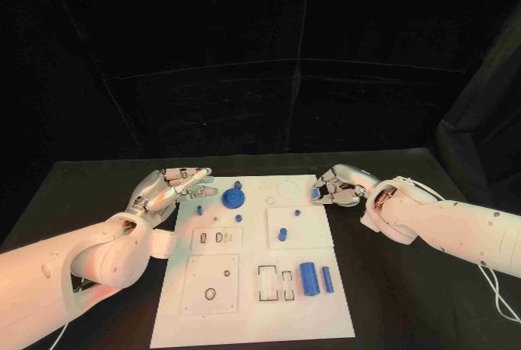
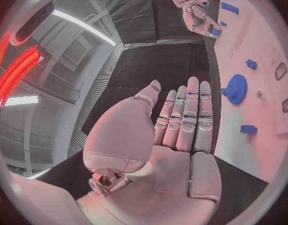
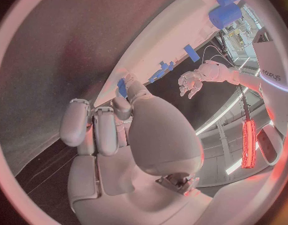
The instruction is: Assemble the parts on the task board
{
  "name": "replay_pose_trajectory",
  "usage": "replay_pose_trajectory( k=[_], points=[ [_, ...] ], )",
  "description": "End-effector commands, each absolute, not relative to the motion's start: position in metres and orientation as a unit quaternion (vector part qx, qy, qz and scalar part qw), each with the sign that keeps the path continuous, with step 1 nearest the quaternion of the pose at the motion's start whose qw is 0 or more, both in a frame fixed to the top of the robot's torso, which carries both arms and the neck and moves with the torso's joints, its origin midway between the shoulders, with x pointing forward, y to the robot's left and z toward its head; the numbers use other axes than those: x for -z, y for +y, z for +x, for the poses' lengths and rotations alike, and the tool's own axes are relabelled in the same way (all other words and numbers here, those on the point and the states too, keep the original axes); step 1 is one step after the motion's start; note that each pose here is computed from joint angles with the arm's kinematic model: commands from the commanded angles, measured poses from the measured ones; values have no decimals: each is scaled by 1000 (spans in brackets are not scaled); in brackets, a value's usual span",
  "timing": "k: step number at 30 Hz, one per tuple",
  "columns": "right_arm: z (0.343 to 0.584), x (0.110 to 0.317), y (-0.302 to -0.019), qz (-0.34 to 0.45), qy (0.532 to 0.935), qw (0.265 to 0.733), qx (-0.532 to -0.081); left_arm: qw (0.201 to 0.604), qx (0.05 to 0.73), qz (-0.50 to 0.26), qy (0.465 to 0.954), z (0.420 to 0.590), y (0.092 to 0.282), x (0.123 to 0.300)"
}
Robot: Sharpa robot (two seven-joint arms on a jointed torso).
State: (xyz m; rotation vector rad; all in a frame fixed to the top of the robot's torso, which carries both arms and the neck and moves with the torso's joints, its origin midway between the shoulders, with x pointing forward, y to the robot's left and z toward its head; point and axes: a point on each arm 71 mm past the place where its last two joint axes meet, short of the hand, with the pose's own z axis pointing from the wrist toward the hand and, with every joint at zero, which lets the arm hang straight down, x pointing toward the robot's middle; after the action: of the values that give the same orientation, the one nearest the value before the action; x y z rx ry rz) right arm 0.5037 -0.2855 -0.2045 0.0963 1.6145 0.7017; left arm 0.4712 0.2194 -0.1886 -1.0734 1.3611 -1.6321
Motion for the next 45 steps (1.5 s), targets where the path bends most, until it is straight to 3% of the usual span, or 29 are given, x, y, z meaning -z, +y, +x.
replay_pose_trajectory(
  k=[1, 12, 18, 23, 30, 40, 45],
  points=[
    [504, 199, -285, 47, 686, 655, -313, 367, 641, -415, 531, 471, 219, 187],
    [491, 193, -261, 84, 695, 639, -318, 371, 639, -417, 530, 471, 222, 187],
    [482, 187, -218, 79, 708, 623, -322, 374, 637, -418, 529, 472, 225, 188],
    [474, 183, -164, 50, 715, 611, -336, 386, 628, -423, 527, 476, 236, 188],
    [471, 183, -116, -5, 717, 610, -337, 392, 627, -423, 524, 479, 241, 186],
    [462, 193, -65, -71, 725, 599, -333, 399, 628, -421, 520, 482, 243, 181],
    [459, 201, -57, -82, 730, 595, -325, 399, 629, -420, 519, 483, 243, 180]
  ],
)
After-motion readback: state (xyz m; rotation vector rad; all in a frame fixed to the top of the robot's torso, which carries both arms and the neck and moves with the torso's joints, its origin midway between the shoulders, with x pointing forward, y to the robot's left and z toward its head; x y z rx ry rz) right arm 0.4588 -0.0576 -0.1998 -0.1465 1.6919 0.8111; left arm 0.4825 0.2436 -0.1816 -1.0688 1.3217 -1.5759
